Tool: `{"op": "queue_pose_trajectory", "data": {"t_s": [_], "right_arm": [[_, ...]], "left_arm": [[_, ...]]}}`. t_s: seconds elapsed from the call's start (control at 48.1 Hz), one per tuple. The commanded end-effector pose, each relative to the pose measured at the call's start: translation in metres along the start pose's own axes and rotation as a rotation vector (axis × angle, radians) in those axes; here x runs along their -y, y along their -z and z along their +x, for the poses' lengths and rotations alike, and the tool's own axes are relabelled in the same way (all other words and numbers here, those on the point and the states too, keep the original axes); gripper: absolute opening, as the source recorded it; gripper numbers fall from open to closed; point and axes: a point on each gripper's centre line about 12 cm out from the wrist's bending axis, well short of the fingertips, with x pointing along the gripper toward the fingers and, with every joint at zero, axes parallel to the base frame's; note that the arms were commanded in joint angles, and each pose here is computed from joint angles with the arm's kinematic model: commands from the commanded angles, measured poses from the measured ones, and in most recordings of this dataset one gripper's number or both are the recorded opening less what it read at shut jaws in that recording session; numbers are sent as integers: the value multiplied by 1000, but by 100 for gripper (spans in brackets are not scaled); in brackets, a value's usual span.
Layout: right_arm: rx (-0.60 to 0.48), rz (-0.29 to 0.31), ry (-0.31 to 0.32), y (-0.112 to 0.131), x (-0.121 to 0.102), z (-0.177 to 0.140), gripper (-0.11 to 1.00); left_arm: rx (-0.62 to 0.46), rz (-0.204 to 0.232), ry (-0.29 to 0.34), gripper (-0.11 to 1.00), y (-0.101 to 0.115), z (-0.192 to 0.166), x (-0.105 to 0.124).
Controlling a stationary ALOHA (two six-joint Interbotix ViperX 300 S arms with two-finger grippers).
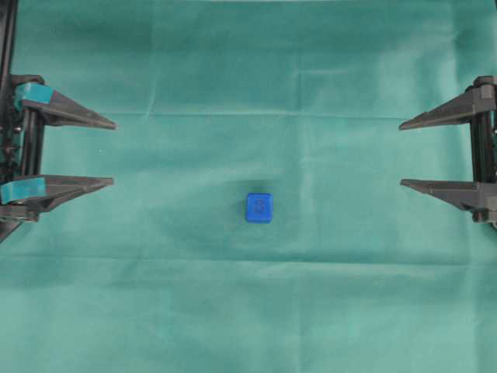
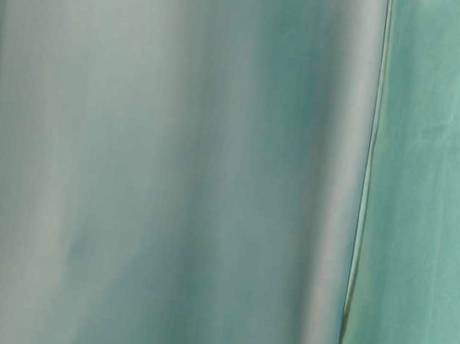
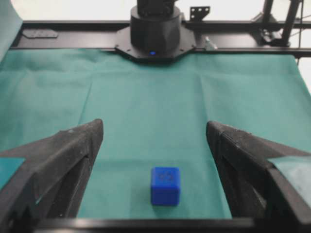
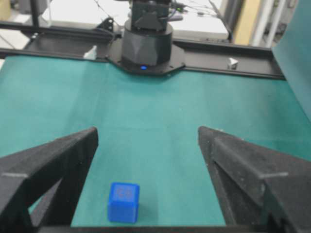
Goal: Handover the blue block to the right arm after grasping it with the left arm, then place it in the designated position.
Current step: 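Open both grippers wide at their start positions, then move the open left gripper toward the blue cube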
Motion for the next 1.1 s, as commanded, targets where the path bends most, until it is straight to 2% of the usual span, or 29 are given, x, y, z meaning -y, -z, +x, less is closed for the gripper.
{"op": "queue_pose_trajectory", "data": {"t_s": [0.0, 0.312, 0.791, 1.082], "right_arm": [[28, -3, 0, -10, 0, 2, 94], [28, -11, -2, -10, 0, 2, 94], [20, -14, -2, -9, 0, 3, 94], [14, -15, -2, -7, 0, 4, 94]], "left_arm": [[32, 3, 3, 100, -15, 10, 1], [51, 8, 3, 100, -29, 50, 0], [-12, 9, 4, 100, -36, 133, 1], [-35, 25, 5, 100, -39, 151, 1]]}}
